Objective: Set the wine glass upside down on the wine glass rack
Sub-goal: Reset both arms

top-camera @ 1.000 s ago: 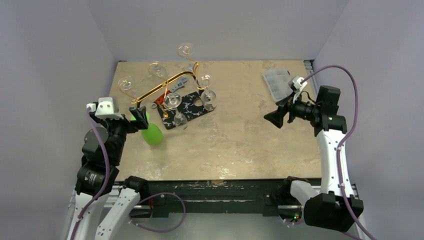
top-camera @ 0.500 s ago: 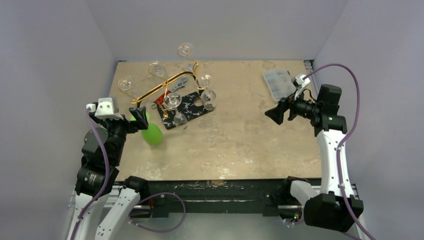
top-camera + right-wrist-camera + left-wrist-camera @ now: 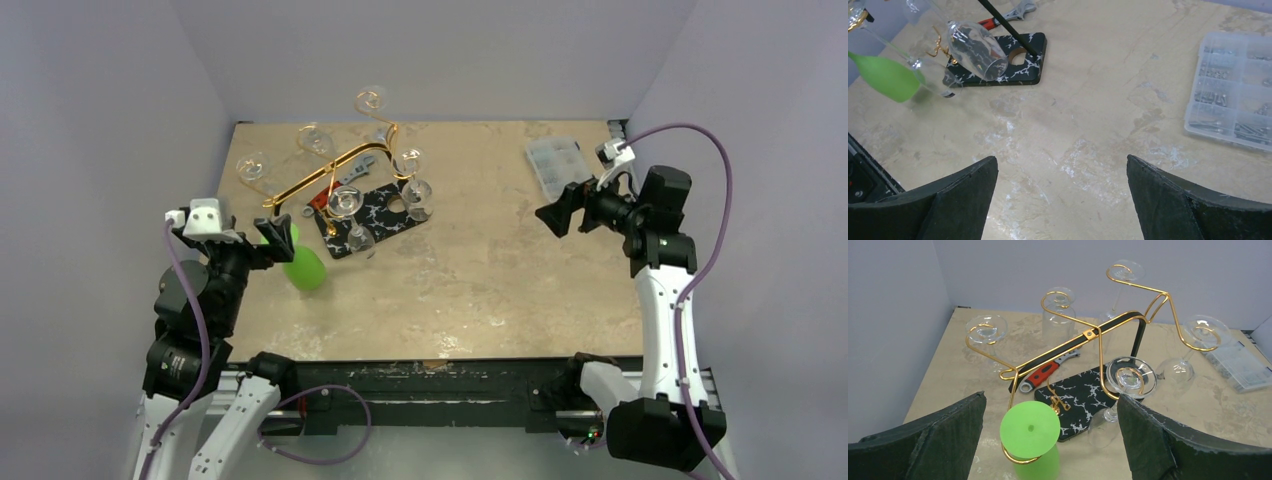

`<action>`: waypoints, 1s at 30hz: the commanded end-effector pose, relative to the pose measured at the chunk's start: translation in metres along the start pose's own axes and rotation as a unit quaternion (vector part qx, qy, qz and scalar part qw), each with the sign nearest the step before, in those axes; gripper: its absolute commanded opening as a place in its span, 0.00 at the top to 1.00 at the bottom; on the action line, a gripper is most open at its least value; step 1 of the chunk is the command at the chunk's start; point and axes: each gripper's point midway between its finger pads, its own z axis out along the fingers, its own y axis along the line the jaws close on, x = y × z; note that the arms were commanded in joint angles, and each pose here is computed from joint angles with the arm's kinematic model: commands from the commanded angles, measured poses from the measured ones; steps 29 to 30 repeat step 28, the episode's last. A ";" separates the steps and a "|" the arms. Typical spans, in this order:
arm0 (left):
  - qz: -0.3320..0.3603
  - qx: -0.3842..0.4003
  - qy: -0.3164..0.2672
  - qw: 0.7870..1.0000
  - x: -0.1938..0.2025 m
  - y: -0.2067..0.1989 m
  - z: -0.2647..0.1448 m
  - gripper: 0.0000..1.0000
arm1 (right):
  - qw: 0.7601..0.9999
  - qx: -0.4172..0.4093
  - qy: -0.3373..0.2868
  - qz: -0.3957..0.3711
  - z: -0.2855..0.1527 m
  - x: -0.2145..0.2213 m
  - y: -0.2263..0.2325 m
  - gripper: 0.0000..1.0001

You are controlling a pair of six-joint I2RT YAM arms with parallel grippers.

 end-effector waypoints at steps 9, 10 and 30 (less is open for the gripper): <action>-0.013 0.026 -0.028 0.999 -0.026 -0.008 -0.014 0.00 | 0.997 0.069 -0.044 0.010 -0.012 -0.024 -0.011 0.01; -0.013 0.026 -0.030 0.999 -0.026 -0.008 -0.015 0.00 | 0.996 0.074 -0.044 0.012 -0.012 -0.024 -0.013 0.01; -0.006 0.054 -0.015 0.998 -0.020 -0.017 -0.017 0.00 | 0.992 0.119 -0.048 -0.016 -0.027 -0.025 -0.019 0.01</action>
